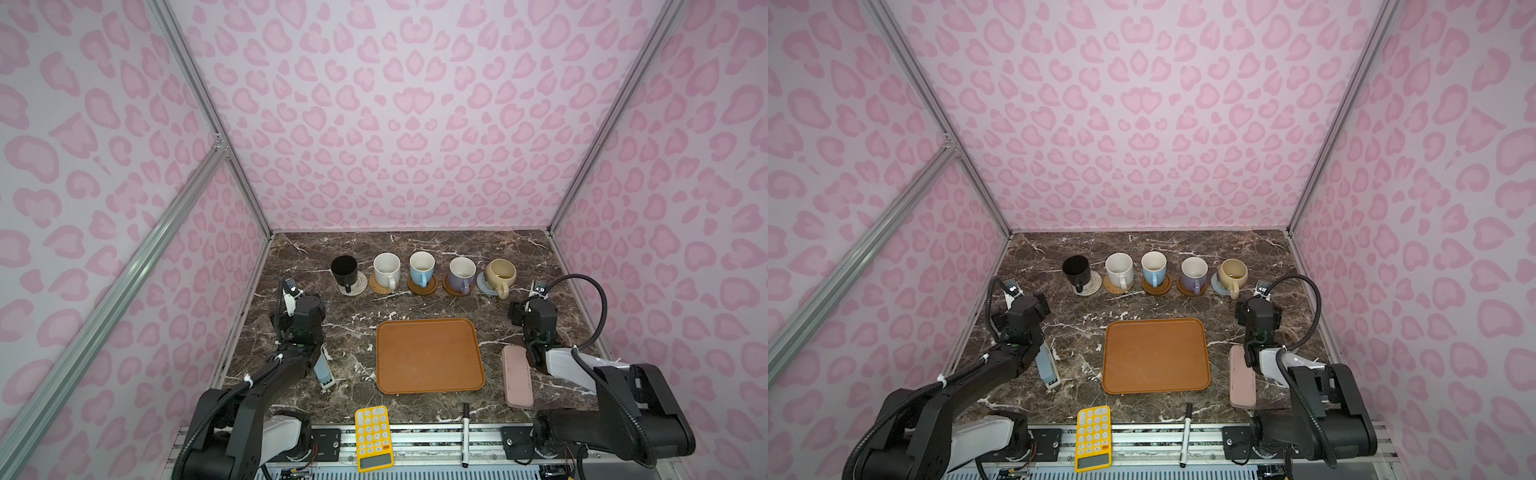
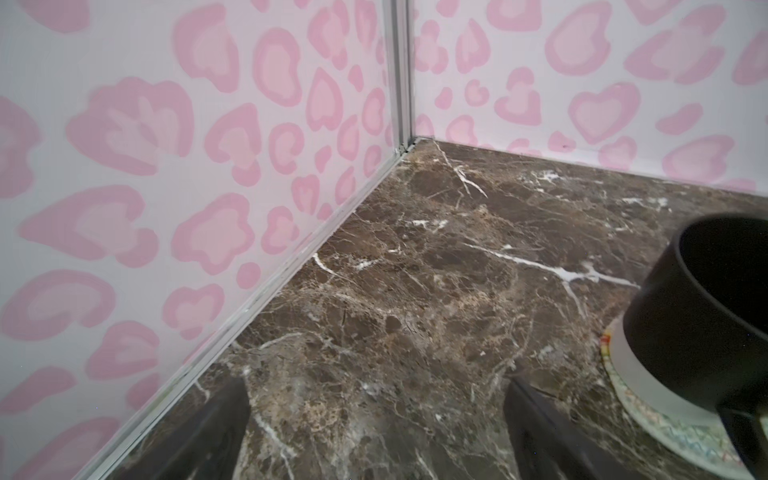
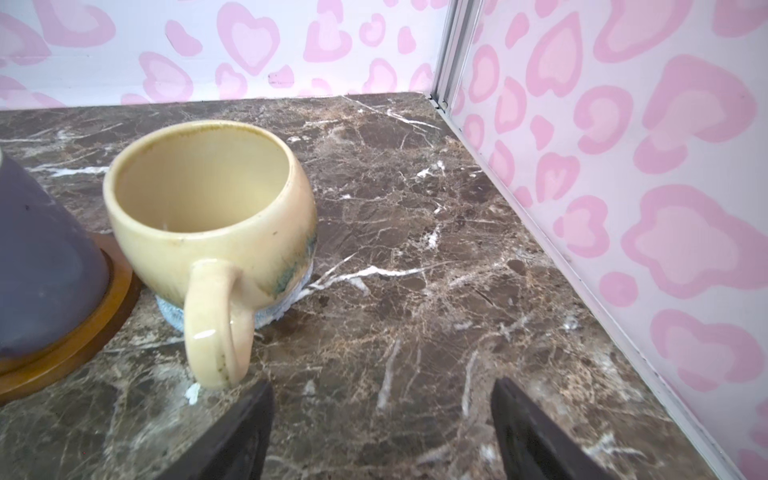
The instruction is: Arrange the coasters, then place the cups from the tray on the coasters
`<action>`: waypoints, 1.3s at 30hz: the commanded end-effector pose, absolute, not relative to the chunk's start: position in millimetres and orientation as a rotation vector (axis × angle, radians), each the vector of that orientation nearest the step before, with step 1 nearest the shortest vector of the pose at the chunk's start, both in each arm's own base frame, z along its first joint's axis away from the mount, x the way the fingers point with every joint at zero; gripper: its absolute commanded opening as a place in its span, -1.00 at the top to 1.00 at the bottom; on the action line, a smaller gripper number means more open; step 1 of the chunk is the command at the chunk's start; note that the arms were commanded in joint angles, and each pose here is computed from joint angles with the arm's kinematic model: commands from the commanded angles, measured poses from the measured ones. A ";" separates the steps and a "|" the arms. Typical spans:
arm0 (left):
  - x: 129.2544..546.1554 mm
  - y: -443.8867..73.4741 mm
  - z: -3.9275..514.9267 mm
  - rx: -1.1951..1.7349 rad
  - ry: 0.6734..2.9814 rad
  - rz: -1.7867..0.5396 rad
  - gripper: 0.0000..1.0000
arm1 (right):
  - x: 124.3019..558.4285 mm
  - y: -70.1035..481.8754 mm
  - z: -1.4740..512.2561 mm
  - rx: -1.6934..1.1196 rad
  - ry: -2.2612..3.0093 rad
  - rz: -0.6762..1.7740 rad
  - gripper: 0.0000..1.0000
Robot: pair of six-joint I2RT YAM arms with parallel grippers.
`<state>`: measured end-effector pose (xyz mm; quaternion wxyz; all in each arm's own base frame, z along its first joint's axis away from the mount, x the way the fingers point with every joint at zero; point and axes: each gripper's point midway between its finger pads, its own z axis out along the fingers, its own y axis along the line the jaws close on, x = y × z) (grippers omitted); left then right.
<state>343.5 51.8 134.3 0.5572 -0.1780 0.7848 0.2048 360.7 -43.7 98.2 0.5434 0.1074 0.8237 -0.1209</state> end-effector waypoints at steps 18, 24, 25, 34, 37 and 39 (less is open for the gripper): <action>380.7 42.3 116.7 -0.275 1.800 0.186 -0.94 | 386.5 -36.9 100.2 0.205 1.855 -0.227 -0.99; 380.1 42.8 118.8 -0.272 1.788 0.174 -0.94 | 386.0 -37.3 100.4 0.206 1.854 -0.228 -0.99; 380.0 42.2 118.7 -0.271 1.789 0.173 -0.94 | 386.2 -36.8 99.9 0.205 1.861 -0.226 -0.99; 383.3 40.1 116.9 -0.256 1.804 0.174 -0.94 | 386.2 -36.8 99.9 0.204 1.860 -0.227 -0.99; 385.2 38.7 115.6 -0.247 1.815 0.163 -0.94 | 386.1 -37.0 99.3 0.204 1.862 -0.227 -0.99; 381.8 37.3 118.3 -0.239 1.798 0.155 -0.94 | 386.6 -36.7 99.9 0.204 1.860 -0.227 -0.99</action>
